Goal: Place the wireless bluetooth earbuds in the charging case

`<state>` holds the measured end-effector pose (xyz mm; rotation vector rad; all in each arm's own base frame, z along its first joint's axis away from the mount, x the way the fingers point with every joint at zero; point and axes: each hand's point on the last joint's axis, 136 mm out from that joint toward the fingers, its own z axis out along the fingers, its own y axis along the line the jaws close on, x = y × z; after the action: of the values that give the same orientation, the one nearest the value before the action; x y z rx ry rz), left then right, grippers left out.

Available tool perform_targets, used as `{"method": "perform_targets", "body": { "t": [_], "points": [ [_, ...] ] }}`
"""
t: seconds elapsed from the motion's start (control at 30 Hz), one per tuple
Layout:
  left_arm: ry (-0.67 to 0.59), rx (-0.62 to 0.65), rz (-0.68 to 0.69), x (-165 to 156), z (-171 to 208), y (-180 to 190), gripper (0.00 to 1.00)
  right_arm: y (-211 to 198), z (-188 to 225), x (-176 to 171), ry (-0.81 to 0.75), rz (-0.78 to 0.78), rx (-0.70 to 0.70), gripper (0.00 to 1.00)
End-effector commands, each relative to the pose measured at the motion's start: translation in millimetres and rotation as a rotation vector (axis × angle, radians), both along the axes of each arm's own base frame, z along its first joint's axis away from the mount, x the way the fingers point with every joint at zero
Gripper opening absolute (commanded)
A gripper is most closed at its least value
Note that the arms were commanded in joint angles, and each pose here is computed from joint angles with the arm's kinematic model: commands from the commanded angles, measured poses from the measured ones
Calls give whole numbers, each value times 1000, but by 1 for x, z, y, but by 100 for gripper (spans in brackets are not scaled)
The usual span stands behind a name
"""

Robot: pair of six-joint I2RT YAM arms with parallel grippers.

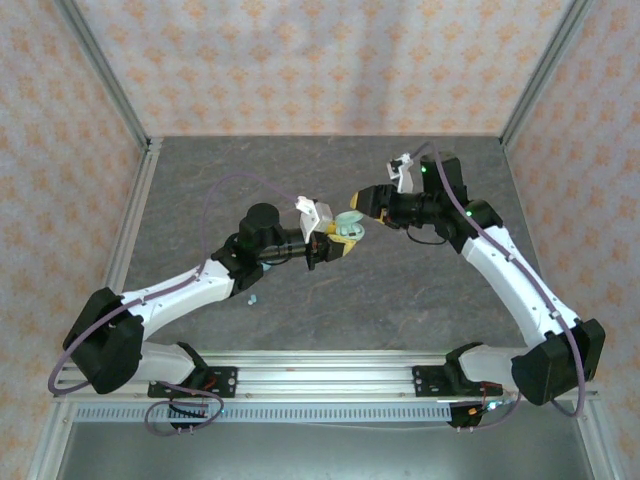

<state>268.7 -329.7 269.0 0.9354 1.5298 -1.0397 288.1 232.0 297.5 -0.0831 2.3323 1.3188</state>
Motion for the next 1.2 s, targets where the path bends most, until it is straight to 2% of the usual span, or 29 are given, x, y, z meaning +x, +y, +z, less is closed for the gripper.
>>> {"method": "perform_targets", "body": {
  "t": [0.0,0.43,0.93,1.03,1.17],
  "points": [
    [-58,-54,16,4,26,-3,9,0,7,-13,-29,37,20,54],
    [-62,-56,31,5,26,-1,9,-3,-11,-16,40,8,23,61],
    [-60,-76,87,16,31,1,9,19,1,-32,100,34,234,64],
    [-53,-83,79,15,31,0,9,23,3,-33,105,44,257,60],
    [-50,-89,73,12,32,1,9,24,3,-30,115,36,280,45]
  ]
}}
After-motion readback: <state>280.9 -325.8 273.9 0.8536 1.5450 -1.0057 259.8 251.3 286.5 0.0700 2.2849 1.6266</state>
